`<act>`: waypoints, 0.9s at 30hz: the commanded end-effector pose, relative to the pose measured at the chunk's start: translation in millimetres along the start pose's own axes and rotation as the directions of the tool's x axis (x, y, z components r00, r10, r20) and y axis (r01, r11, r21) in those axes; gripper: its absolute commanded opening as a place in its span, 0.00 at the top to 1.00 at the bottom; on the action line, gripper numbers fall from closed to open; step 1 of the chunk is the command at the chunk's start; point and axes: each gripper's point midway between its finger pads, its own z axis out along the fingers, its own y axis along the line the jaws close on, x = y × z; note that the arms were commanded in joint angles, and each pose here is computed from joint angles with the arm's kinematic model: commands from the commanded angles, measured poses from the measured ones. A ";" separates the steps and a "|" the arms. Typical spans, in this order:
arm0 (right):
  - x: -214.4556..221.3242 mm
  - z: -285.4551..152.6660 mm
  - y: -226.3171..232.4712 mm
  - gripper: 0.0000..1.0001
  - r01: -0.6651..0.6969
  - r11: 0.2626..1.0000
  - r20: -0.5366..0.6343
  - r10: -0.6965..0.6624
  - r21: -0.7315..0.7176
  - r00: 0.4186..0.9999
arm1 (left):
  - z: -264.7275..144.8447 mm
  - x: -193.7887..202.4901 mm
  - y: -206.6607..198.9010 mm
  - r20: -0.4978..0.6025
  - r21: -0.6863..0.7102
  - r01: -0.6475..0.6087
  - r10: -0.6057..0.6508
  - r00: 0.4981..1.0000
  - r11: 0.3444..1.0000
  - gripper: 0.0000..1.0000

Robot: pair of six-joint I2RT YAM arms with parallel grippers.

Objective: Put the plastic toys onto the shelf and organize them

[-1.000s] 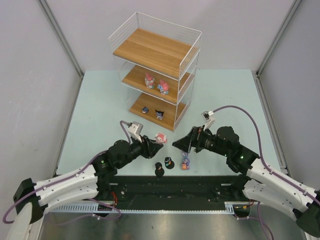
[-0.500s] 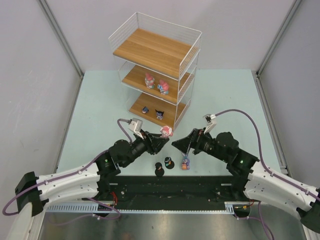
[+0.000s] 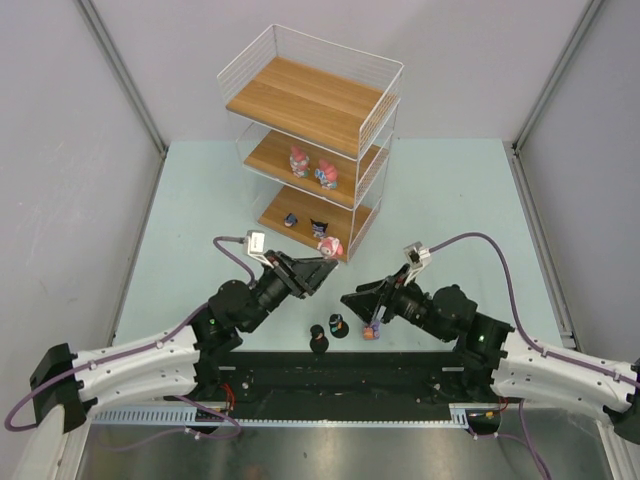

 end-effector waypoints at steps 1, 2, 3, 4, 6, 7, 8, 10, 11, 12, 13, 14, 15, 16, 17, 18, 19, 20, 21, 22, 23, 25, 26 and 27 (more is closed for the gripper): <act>-24.2 5.7 12.9 0.25 0.129 0.992 0.147 -0.127 -0.004 0.981 | 4.5 -22.5 -23.4 0.091 0.072 0.210 -0.216 0.972 0.975 1.00; -24.7 6.1 14.2 0.25 0.144 0.990 0.156 -0.142 -0.002 0.978 | 5.3 -22.5 -27.8 0.082 0.087 0.222 -0.229 0.970 0.971 1.00; -24.8 6.3 16.6 0.25 0.158 0.988 0.162 -0.155 -0.002 0.974 | 7.2 -19.7 -28.8 0.071 0.089 0.234 -0.240 0.968 0.968 1.00; -29.9 6.3 16.8 0.24 0.167 0.986 0.188 -0.166 0.010 0.968 | 7.8 -18.6 -30.5 0.063 0.094 0.239 -0.246 0.967 0.966 1.00; -34.2 5.9 16.9 0.24 0.199 0.980 0.208 -0.200 0.022 0.958 | 10.1 -14.1 -35.3 0.037 0.108 0.255 -0.260 0.965 0.961 1.00; -37.2 6.2 17.4 0.24 0.204 0.979 0.222 -0.205 0.027 0.953 | 10.3 -12.4 -35.5 0.030 0.110 0.260 -0.265 0.964 0.959 1.00; -38.9 6.6 17.3 0.24 0.208 0.978 0.227 -0.210 0.032 0.951 | 10.9 -10.3 -34.9 0.024 0.109 0.265 -0.269 0.963 0.958 1.00; -43.0 7.8 16.6 0.25 0.222 0.974 0.239 -0.227 0.048 0.944 | 11.8 -5.6 -34.3 0.012 0.105 0.275 -0.277 0.961 0.956 1.00; -43.3 8.5 15.7 0.25 0.227 0.972 0.239 -0.233 0.055 0.942 | 11.6 -3.7 -35.2 0.007 0.109 0.280 -0.283 0.959 0.954 1.00; -44.4 8.6 14.8 0.27 0.229 0.971 0.244 -0.237 0.062 0.940 | 12.2 -1.3 -35.6 0.000 0.109 0.284 -0.286 0.958 0.952 1.00; -45.5 9.5 13.4 0.28 0.229 0.971 0.249 -0.240 0.071 0.938 | 12.4 -0.1 -35.7 -0.003 0.111 0.288 -0.289 0.957 0.951 1.00; -45.2 10.9 11.8 0.29 0.235 0.969 0.248 -0.247 0.080 0.937 | 12.2 0.2 -39.2 -0.007 0.121 0.292 -0.294 0.956 0.949 1.00; -45.0 11.3 11.2 0.31 0.233 0.969 0.249 -0.246 0.083 0.937 | 13.0 3.3 -38.3 -0.015 0.118 0.292 -0.293 0.956 0.949 0.99; -45.8 12.0 11.0 0.32 0.233 0.969 0.253 -0.247 0.084 0.936 | 13.4 3.7 -40.4 -0.019 0.121 0.296 -0.296 0.955 0.947 1.00; -45.5 12.9 10.3 0.32 0.234 0.968 0.252 -0.249 0.088 0.935 | 13.6 5.4 -41.3 -0.024 0.121 0.298 -0.297 0.954 0.947 1.00; -45.9 13.1 10.1 0.34 0.237 0.967 0.254 -0.252 0.090 0.934 | 14.2 7.9 -41.4 -0.030 0.119 0.298 -0.296 0.955 0.947 1.00; -48.0 13.2 12.0 0.34 0.235 0.968 0.263 -0.250 0.085 0.932 | 14.4 8.9 -41.4 -0.033 0.118 0.299 -0.298 0.954 0.947 1.00; -48.4 13.4 12.1 0.34 0.233 0.969 0.265 -0.248 0.085 0.932 | 14.4 10.7 -42.6 -0.039 0.121 0.303 -0.301 0.953 0.945 0.99; -49.4 12.6 13.4 0.36 0.234 0.969 0.270 -0.247 0.081 0.931 | 14.7 12.3 -42.4 -0.042 0.118 0.306 -0.303 0.952 0.945 1.00; -50.9 12.7 14.4 0.36 0.232 0.970 0.276 -0.245 0.079 0.930 | 14.7 14.0 -41.0 -0.044 0.114 0.305 -0.302 0.952 0.945 1.00; -52.7 12.4 14.3 0.37 0.230 0.970 0.281 -0.243 0.081 0.928 | 14.7 15.6 -41.4 -0.047 0.115 0.307 -0.304 0.952 0.945 1.00; -53.9 11.8 14.7 0.38 0.229 0.970 0.287 -0.242 0.080 0.927 | 14.6 16.7 -41.2 -0.048 0.116 0.310 -0.307 0.951 0.944 1.00; -54.8 11.8 14.9 0.38 0.228 0.970 0.289 -0.242 0.081 0.926 | 14.7 18.5 -40.2 -0.051 0.114 0.311 -0.307 0.950 0.943 1.00; -54.8 11.8 15.9 0.38 0.230 0.970 0.289 -0.242 0.076 0.926 | 14.6 18.4 -40.7 -0.052 0.115 0.313 -0.309 0.950 0.943 1.00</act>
